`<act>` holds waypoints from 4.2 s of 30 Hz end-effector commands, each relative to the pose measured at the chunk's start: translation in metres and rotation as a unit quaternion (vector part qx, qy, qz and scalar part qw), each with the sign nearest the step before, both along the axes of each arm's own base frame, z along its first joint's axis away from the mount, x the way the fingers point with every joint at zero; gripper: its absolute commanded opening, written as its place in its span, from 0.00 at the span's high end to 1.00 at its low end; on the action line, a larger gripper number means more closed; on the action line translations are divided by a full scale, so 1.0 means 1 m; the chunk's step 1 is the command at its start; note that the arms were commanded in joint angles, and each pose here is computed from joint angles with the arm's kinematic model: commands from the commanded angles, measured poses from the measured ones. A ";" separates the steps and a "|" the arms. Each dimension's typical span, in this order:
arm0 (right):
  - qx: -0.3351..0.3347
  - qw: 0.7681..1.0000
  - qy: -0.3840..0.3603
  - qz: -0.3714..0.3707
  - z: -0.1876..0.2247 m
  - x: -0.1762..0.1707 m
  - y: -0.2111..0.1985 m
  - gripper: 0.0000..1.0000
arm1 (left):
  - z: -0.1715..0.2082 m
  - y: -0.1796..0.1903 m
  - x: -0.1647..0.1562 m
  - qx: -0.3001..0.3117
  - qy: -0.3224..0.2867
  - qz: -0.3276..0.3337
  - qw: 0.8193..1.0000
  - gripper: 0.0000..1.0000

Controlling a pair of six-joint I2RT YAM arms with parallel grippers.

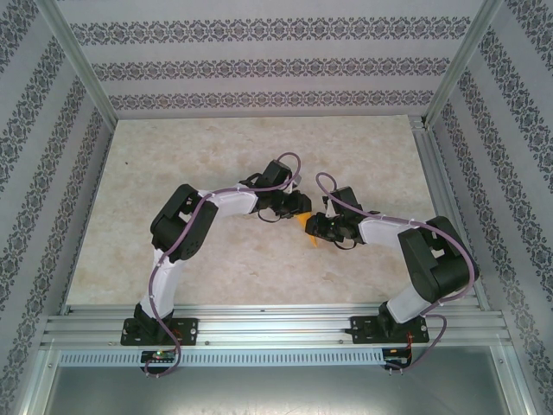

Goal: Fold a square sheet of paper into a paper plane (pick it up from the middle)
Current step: Fold the wing for the fifth time at the center of the table.

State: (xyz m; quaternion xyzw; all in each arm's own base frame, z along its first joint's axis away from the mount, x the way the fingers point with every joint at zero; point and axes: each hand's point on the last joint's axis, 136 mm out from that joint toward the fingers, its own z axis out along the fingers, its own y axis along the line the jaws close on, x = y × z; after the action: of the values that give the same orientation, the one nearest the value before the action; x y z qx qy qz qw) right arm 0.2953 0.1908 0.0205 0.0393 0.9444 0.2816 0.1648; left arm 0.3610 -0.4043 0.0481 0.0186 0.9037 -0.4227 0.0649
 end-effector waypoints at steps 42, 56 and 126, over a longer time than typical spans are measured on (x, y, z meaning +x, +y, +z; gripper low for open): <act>0.096 0.995 -0.009 -0.027 0.009 0.000 0.005 1.00 | 0.022 -0.008 -0.002 -0.003 -0.029 -0.034 0.999 0.68; 0.148 0.988 0.002 -0.055 0.009 -0.017 0.012 1.00 | 0.029 -0.001 -0.014 -0.007 -0.023 -0.036 0.999 0.65; 0.044 0.999 0.010 0.009 -0.007 -0.005 0.010 0.78 | -0.011 -0.002 -0.010 0.019 -0.003 -0.036 0.999 0.71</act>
State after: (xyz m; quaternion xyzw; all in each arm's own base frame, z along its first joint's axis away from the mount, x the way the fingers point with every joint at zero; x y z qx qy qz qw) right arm 0.2905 0.1965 0.0175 0.0408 0.9358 0.3140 0.1552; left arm 0.3516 -0.3990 0.0443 0.0379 0.9101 -0.4094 0.0524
